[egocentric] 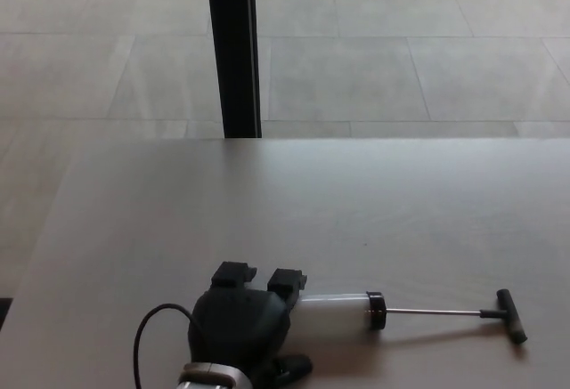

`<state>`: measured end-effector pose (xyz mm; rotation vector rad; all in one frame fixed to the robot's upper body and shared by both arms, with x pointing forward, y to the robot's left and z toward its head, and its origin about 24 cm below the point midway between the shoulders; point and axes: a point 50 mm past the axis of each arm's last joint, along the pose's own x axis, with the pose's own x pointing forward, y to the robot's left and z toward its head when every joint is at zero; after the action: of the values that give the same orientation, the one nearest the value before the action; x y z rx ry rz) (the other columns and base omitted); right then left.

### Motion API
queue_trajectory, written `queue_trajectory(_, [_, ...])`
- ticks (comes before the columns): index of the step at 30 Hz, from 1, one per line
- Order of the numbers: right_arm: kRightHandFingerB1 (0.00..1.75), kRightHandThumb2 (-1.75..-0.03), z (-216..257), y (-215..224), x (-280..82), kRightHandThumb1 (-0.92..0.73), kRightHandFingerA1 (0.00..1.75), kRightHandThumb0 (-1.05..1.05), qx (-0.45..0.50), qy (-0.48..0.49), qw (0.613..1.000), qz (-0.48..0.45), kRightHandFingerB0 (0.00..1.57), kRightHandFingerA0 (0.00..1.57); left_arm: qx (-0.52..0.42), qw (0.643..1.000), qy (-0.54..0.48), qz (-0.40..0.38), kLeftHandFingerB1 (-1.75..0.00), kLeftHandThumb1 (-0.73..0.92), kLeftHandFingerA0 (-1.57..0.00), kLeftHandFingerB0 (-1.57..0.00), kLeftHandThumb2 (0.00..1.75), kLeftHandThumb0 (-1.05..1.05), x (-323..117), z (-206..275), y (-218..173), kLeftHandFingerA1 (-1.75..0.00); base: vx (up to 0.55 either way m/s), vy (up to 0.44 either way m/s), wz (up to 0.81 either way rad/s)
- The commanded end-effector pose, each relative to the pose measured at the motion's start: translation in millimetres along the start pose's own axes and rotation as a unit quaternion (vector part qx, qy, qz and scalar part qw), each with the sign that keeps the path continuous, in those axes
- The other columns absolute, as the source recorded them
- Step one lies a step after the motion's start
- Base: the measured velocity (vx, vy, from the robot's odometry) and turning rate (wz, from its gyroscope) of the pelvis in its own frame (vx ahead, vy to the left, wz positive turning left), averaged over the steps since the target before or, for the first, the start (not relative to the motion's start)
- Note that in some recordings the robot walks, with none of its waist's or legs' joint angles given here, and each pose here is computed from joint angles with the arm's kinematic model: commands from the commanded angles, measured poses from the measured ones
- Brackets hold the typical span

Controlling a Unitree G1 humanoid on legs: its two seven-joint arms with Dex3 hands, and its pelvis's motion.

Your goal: The robot uses its left hand to lift the air pump kept on the middle of the desk and use the right hand to compress the handle

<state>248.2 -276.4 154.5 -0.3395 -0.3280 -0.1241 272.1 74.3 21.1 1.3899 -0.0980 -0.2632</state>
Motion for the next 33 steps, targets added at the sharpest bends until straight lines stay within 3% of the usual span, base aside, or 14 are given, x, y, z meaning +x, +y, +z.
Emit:
queue_trajectory(1, [0.42, -0.66, 3.3, -3.5, 4.2, -0.86, 0.79, -0.74, -0.01, 0.0, 1.0, 0.001, 0.59, 0.46, 0.003, 1.0, 0.016, 0.002, -0.41, 0.7, -0.16, -0.19, 0.6, -0.69, 3.9, 0.1, 1.0, -0.58, 0.0, 0.0, 0.0])
queue_trajectory(9, [0.43, -0.65, 4.5, 1.6, 1.5, -0.84, 0.78, -0.7, 0.001, 0.008, 1.0, -0.003, 0.62, 0.46, -0.033, 0.999, -0.024, -0.007, -0.44, 0.66, -0.39, -0.27, 0.59, -0.58, 7.9, 25.6, 2.4, -0.74, 0.0, 0.0, 0.0])
queue_trajectory(10, [0.43, -0.66, 4.5, 2.1, 1.7, -0.85, 0.75, -0.72, 0.004, 0.01, 1.0, -0.001, 0.61, 0.46, -0.048, 0.998, -0.025, -0.016, -0.47, 0.65, -0.54, -0.32, 0.58, -0.52, 9.1, 27.1, 1.0, -0.87, 0.0, 0.0, 0.0])
queue_trajectory(11, [0.55, -0.94, 5.1, 1.8, 2.2, -0.65, 0.74, -0.75, 0.002, 0.008, 1.0, 0.0, 0.57, 0.43, -0.045, 0.998, -0.033, -0.006, -0.5, 0.62, -0.69, -0.37, 0.59, -0.5, 10.5, 27.4, 0.2, -1.31, 0.0, 0.0, 0.0])
queue_trajectory(12, [0.43, -0.66, 5.3, 0.5, 2.9, -0.85, 0.88, -0.73, -0.003, 0.007, 1.0, 0.001, 0.61, 0.41, -0.059, 0.998, -0.038, -0.003, -0.52, 0.6, -0.94, -0.39, 0.62, -0.45, 11.5, 29.2, -1.1, -1.5, 0.0, 0.0, 0.0])
queue_trajectory(21, [0.46, -0.65, 6.9, -0.4, 6.1, -0.84, 1.05, -0.67, 0.001, 0.004, 1.0, -0.009, 0.64, 0.37, -0.015, 0.999, -0.032, -0.019, -0.55, 0.52, -0.82, -0.41, 0.7, -0.09, 13.2, 26.3, -1.7, -1.75, 0.0, 0.0, 0.0])
queue_trajectory(22, [0.46, -0.65, 6.5, -2.0, 5.8, -0.84, 1.01, -0.66, 0.0, 0.002, 1.0, -0.012, 0.64, 0.41, -0.001, 0.999, -0.017, -0.038, -0.58, 0.38, -1.06, -0.26, 0.91, -0.04, 12.1, 21.8, -3.1, -1.22, 0.0, 0.0, 0.0])
queue_trajectory(24, [0.46, -0.65, 7.0, -2.8, 6.3, -0.84, 1.01, -0.66, -0.001, -0.001, 1.0, -0.014, 0.64, 0.41, 0.005, 0.999, -0.011, -0.046, -0.58, 0.38, -1.06, -0.26, 0.91, -0.04, 11.9, 19.9, -2.8, -1.22, 0.0, 0.0, 0.0])
queue_trajectory(25, [0.44, -0.66, 7.0, -4.2, 5.8, -0.85, 0.88, -0.68, -0.008, -0.001, 1.0, -0.016, 0.64, 0.44, 0.016, 0.999, -0.005, -0.048, -0.62, 0.37, -1.14, -0.43, 0.77, 0.0, 10.7, 16.4, -4.4, -1.52, 0.0, 0.0, 0.0])
queue_trajectory(27, [0.44, -0.66, 6.6, -6.3, 4.4, -0.85, 0.88, -0.68, -0.019, 0.0, 1.0, -0.019, 0.64, 0.44, 0.034, 0.998, 0.004, -0.053, -0.62, 0.37, -1.14, -0.43, 0.77, 0.0, 8.5, 11.3, -7.3, -1.52, 0.0, 0.0, 0.0])
queue_trajectory(28, [0.44, -0.66, 6.5, -7.8, 4.2, -0.85, 0.92, -0.68, -0.018, -0.002, 1.0, -0.022, 0.64, 0.45, 0.033, 0.998, 0.006, -0.051, -0.72, 0.37, -1.11, -0.54, 0.78, 0.03, 8.0, 8.7, -7.2, -1.5, 0.0, 0.0, 0.0])
queue_trajectory(29, [0.45, -0.66, 4.8, -8.6, 2.8, -0.85, 0.82, -0.67, -0.019, -0.001, 1.0, -0.025, 0.66, 0.47, 0.027, 0.998, 0.024, -0.049, -0.88, 0.45, -0.7, -0.65, 0.67, -0.01, 3.6, 1.7, -11.5, -1.68, 0.0, 0.0, 0.0])
queue_trajectory(32, [0.44, -0.66, 3.4, -8.8, 2.8, -0.85, 0.81, -0.67, -0.017, -0.002, 0.999, -0.028, 0.65, 0.46, 0.035, 0.998, 0.034, -0.041, -0.98, 0.48, -0.75, -0.74, 0.7, -0.01, 0.5, -4.7, -12.8, -1.67, 0.0, 0.0, 0.0])
queue_trajectory(33, [0.45, -0.66, 3.9, -7.7, 2.4, -0.86, 0.82, -0.66, -0.016, -0.001, 0.999, -0.031, 0.65, 0.45, 0.045, 0.995, 0.062, -0.063, -0.81, 0.5, -0.68, -0.6, 0.65, -0.08, -2.0, -9.1, -16.5, -1.75, 0.0, 0.0, 0.0])
